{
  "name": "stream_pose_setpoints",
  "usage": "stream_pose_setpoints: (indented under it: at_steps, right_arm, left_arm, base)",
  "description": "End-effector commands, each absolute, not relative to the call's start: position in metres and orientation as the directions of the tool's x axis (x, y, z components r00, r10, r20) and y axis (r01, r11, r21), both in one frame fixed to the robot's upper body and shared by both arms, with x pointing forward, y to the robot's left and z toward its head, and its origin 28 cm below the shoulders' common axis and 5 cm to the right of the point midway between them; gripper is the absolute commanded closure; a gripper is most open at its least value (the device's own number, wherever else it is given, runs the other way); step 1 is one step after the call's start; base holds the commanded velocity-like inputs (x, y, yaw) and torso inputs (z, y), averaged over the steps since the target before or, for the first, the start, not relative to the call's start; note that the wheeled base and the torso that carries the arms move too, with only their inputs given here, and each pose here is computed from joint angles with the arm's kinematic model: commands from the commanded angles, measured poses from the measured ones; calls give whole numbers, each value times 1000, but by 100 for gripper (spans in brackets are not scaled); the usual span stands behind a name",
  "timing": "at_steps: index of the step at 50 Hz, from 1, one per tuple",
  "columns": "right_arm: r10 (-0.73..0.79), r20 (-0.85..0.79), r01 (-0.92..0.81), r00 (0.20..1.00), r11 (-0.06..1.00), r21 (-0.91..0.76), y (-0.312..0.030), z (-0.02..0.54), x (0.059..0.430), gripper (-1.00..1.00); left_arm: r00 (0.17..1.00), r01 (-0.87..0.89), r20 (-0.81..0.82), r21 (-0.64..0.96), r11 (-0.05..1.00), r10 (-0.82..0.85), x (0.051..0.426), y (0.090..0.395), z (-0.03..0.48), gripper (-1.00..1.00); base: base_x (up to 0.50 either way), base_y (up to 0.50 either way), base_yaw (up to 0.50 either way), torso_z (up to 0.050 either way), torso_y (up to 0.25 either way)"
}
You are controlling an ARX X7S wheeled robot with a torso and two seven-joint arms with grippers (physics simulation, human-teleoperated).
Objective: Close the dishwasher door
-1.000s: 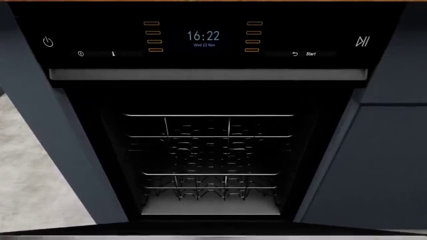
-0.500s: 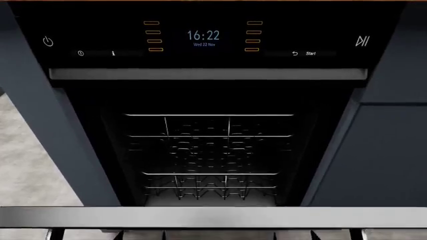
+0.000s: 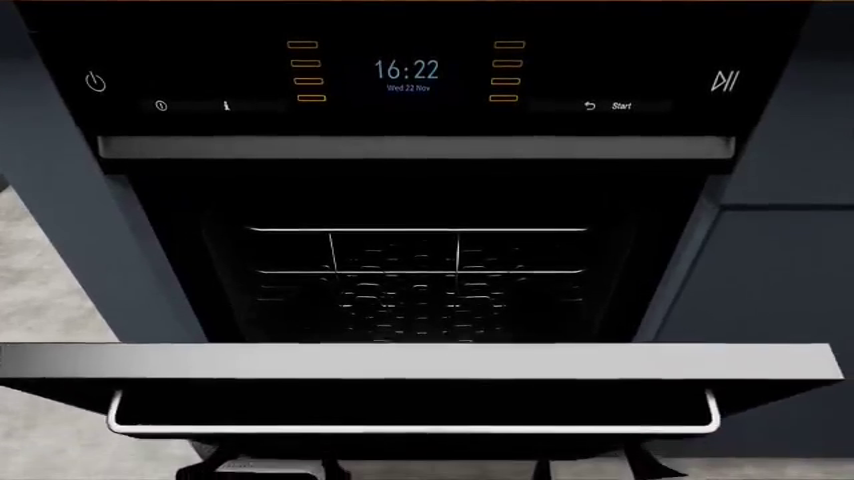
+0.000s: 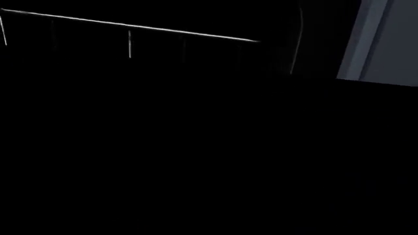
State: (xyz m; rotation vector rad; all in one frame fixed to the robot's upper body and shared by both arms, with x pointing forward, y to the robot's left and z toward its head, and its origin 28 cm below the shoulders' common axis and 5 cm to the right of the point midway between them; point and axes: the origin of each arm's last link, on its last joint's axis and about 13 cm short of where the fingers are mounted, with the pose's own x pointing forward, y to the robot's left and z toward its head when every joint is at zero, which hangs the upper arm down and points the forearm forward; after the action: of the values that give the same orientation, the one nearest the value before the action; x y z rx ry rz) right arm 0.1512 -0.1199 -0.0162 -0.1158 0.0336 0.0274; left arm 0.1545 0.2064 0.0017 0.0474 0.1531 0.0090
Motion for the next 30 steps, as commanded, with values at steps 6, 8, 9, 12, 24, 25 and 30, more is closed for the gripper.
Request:
stream_pose_setpoints:
  at_steps: [6,8,9,12,24,25,30]
  right_arm:
    - [57,14,-55,998,990,-129,-117,-6,163,-100]
    - [58,15,-56,998,990,-128,-117,-6,163,-100]
    - [59,16,-56,998,990,-126,-117,-6,163,-100]
    - [58,15,-56,998,991,-124,-117,-5,163,-100]
    - [59,17,-57,998,991,-121,-117,-4,162,-100]
    - [59,17,-57,998,991,-121,-117,-4,162,-100]
    - [59,17,-57,998,991,-121,-117,-4,162,-100]
  left_arm:
    - [997,-18,-71,53,998,21,175,210,20,-100]
    - [997,-17,-72,52,998,21,175,210,19,-100]
    - [997,-17,-72,51,999,21,175,210,19,-100]
    - [997,-17,-74,50,999,21,174,210,19,-100]
    - [997,-15,-75,46,999,18,173,209,19,-100]
    - [997,-15,-75,46,999,18,173,209,19,-100]
    - [997,-15,-75,46,999,18,173,209,19,-100]
  base:
    - [0,0,0,0,2]
    - [0,0,0,8,0]
    - [0,0,0,0,10]
    - [0,0,0,0,0]
    - [0,0,0,0,2]
    - [0,0,0,0,11]
    - [0,0,0,2,2]
